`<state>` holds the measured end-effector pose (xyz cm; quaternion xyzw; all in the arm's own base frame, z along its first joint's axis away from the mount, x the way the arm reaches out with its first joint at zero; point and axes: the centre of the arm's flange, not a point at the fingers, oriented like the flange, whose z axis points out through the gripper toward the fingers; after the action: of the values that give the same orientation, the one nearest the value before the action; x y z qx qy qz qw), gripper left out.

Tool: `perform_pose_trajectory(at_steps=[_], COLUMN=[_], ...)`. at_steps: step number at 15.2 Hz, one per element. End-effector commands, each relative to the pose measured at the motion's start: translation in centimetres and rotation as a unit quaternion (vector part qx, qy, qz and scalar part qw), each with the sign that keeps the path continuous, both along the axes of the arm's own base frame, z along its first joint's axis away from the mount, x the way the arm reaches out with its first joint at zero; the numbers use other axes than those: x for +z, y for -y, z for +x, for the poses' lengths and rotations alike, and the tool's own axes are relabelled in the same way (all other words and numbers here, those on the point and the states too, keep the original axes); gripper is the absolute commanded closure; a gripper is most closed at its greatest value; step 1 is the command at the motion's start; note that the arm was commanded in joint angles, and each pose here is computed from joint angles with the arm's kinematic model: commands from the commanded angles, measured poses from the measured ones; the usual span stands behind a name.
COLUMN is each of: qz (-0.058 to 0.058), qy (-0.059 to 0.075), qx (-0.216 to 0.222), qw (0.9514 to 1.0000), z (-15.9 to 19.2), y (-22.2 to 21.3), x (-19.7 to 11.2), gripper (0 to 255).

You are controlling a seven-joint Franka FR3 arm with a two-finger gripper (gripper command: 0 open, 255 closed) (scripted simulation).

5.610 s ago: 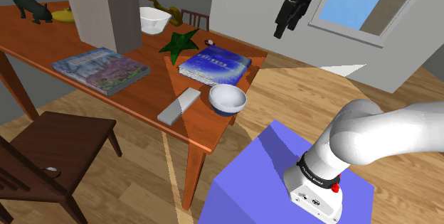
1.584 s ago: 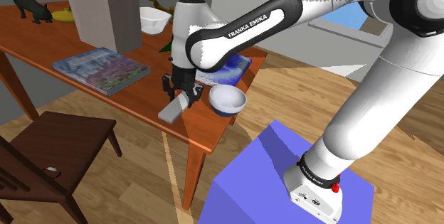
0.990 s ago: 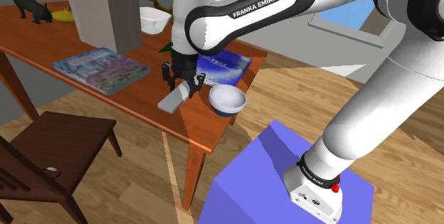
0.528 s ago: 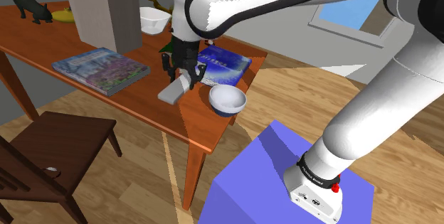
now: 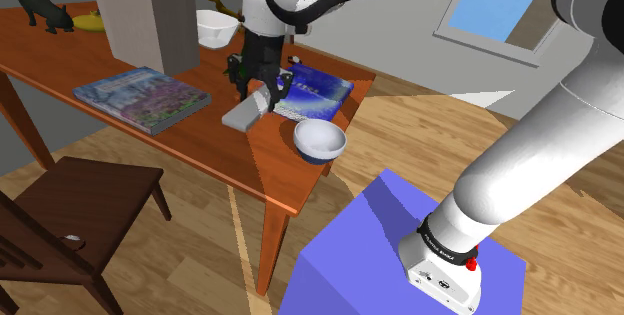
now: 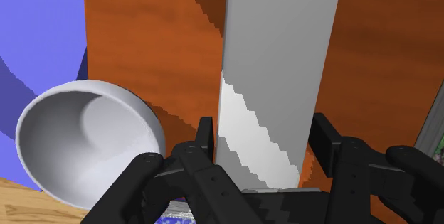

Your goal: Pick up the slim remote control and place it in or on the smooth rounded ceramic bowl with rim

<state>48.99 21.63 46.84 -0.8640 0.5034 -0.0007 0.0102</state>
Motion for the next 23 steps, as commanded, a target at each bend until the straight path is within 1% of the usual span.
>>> perform_pose_trajectory(at_steps=[1, 2, 13, 14, 23], qz=[0.0, 0.0, 0.0, 0.0, 0.0], qy=[0.0, 0.0, 0.0, 0.0, 0.0], qx=[0.0, 0.0, 0.0, 0.0, 0.0], qw=[1.0, 1.0, 1.0, 1.0, 1.0], z=[0.1, 0.1, -9.8, -11.3, -11.3], y=[0.0, 0.0, 10.6, 12.3, 12.3], x=[1.0, 1.0, 1.5, 1.6, -3.2], gripper=[255, 255, 255, 255, 255])
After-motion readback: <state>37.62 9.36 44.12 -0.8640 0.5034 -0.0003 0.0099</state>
